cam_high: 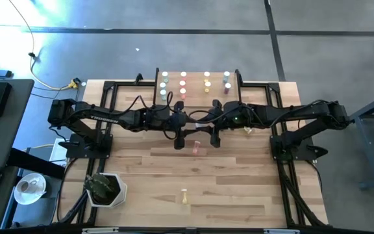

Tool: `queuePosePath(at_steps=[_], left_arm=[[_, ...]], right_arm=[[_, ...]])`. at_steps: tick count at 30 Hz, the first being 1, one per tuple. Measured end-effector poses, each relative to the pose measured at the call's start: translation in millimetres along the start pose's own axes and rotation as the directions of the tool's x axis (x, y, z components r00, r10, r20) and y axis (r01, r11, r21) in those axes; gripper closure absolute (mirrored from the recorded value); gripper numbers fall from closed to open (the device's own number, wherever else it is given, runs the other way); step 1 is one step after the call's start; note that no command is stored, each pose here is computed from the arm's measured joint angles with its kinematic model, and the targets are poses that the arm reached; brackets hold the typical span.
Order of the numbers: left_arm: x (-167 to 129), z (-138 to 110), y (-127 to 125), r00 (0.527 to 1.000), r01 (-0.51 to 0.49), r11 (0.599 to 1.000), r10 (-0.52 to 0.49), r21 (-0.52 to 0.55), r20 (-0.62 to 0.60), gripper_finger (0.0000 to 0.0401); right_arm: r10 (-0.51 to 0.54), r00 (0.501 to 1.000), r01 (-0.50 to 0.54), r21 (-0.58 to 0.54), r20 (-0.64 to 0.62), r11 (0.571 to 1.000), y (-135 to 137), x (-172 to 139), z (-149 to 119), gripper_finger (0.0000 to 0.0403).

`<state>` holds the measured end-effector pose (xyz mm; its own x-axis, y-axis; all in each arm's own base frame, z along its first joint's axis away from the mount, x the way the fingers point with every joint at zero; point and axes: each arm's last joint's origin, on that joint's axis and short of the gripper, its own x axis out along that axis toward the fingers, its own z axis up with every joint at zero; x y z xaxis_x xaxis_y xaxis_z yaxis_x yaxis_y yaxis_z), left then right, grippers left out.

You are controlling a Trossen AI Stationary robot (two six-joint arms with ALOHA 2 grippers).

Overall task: Pick and place medicine bottles onto shelf by color
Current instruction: Put the blue pill bottle on the shelf

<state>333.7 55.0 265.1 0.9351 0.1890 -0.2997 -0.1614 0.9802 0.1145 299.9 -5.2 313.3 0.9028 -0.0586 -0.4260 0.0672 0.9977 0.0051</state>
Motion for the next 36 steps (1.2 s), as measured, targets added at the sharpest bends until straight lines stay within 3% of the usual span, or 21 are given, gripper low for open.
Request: queuePosePath(at_steps=[10,16,22,28,36], left_arm=[[-4.6,0.6,9.6,0.999,-0.029,1.0,0.029,-0.008,-0.016,0.0211],[-16.8,8.3,18.7,0.999,-0.054,0.998,0.054,-0.016,-0.002,0.0214],[-30.8,14.8,22.9,0.998,-0.066,0.998,0.066,-0.019,-0.004,0.0215],[-49.1,22.4,23.6,0.998,-0.068,0.998,0.068,0.01,-0.008,0.0215],[-75.3,33.6,24.3,0.997,-0.071,0.997,0.07,0.013,0.015,0.0215]], right_arm=[[-0.032,0.999,0.032,0.001,0.039,0.999,-1.8,-23.3,7.9,0.0293],[-0.191,0.981,0.191,0.009,0.041,0.982,-8.1,-56.5,10.8,0.0293],[-0.263,0.961,0.262,0.021,0.091,0.965,-11.4,-87.9,15.3,0.0293],[-0.408,0.902,0.409,0.02,0.14,0.912,-17.1,-119.7,17.3,0.0293],[-0.477,0.862,0.476,0.052,0.173,0.878,-20.8,-151.7,9.1,0.0293]])
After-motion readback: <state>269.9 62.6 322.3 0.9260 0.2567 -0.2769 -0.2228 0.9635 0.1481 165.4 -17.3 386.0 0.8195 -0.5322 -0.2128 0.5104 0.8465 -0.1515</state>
